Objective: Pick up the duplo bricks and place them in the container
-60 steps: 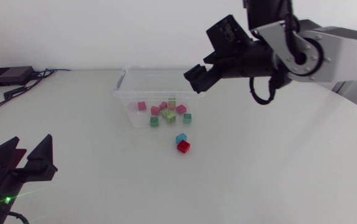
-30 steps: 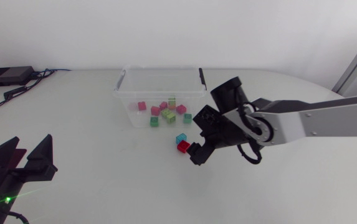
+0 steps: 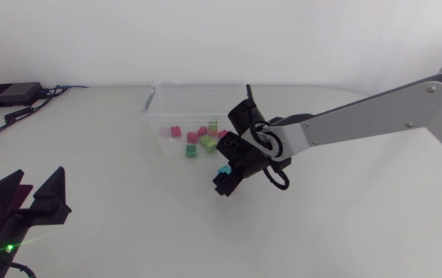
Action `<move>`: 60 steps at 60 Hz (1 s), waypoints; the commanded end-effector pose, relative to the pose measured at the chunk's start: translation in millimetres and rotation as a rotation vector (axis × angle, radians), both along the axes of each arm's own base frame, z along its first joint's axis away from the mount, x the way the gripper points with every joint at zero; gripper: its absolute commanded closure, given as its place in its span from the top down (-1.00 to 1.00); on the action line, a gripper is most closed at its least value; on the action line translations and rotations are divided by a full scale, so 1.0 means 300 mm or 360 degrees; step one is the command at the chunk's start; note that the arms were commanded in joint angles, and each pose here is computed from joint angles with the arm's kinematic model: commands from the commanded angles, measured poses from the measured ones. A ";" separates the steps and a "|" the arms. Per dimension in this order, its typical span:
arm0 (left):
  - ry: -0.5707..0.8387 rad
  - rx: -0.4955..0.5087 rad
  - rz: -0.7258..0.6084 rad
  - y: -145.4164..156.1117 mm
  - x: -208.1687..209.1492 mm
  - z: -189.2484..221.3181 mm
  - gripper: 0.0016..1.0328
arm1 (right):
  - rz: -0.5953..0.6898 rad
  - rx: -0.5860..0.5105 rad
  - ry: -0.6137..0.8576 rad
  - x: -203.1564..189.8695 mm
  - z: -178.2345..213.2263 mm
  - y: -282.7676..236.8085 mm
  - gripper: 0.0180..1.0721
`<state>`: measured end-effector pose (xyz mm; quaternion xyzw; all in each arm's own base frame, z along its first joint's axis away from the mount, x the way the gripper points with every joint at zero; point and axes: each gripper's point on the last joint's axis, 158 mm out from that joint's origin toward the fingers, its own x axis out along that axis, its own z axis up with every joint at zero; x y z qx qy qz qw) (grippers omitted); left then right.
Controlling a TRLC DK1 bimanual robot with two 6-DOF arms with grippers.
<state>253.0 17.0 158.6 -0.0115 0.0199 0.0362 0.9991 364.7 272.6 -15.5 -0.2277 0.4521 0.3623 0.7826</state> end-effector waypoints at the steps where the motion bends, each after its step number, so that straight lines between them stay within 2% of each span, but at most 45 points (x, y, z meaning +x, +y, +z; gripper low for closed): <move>1: 0.0014 0.0018 0.0002 0.000 0.000 -0.019 0.92 | -0.0017 -0.0049 0.0059 -0.003 -0.042 -0.014 0.48; 13: 0.0014 0.0018 0.0002 0.000 0.000 -0.019 0.92 | -0.0016 -0.0084 0.0102 0.004 -0.070 -0.020 -0.09; 22: 0.0014 0.0018 0.0002 0.000 0.000 -0.019 0.92 | -0.0017 -0.0128 0.0163 -0.006 -0.112 -0.031 -0.39; 23: 0.0014 0.0018 0.0002 0.000 0.000 -0.019 0.92 | -0.0014 -0.0132 0.0169 -0.011 -0.117 -0.031 -0.48; 29: 0.0009 0.0018 0.0002 0.000 0.000 -0.016 0.92 | -0.0015 -0.0122 0.0149 -0.018 -0.078 -0.037 -0.49; 35: 0.0012 0.0018 0.0002 0.000 0.000 -0.017 0.92 | -0.0021 -0.0096 0.0081 -0.025 0.022 -0.050 -0.50; 50: 0.0014 0.0018 0.0002 0.000 0.000 -0.019 0.92 | -0.0105 0.0109 -0.0247 0.058 0.473 -0.085 -0.50; 60: 0.0012 0.0018 0.0002 0.000 0.000 -0.017 0.92 | -0.0157 0.0236 -0.0436 0.152 0.657 -0.072 -0.50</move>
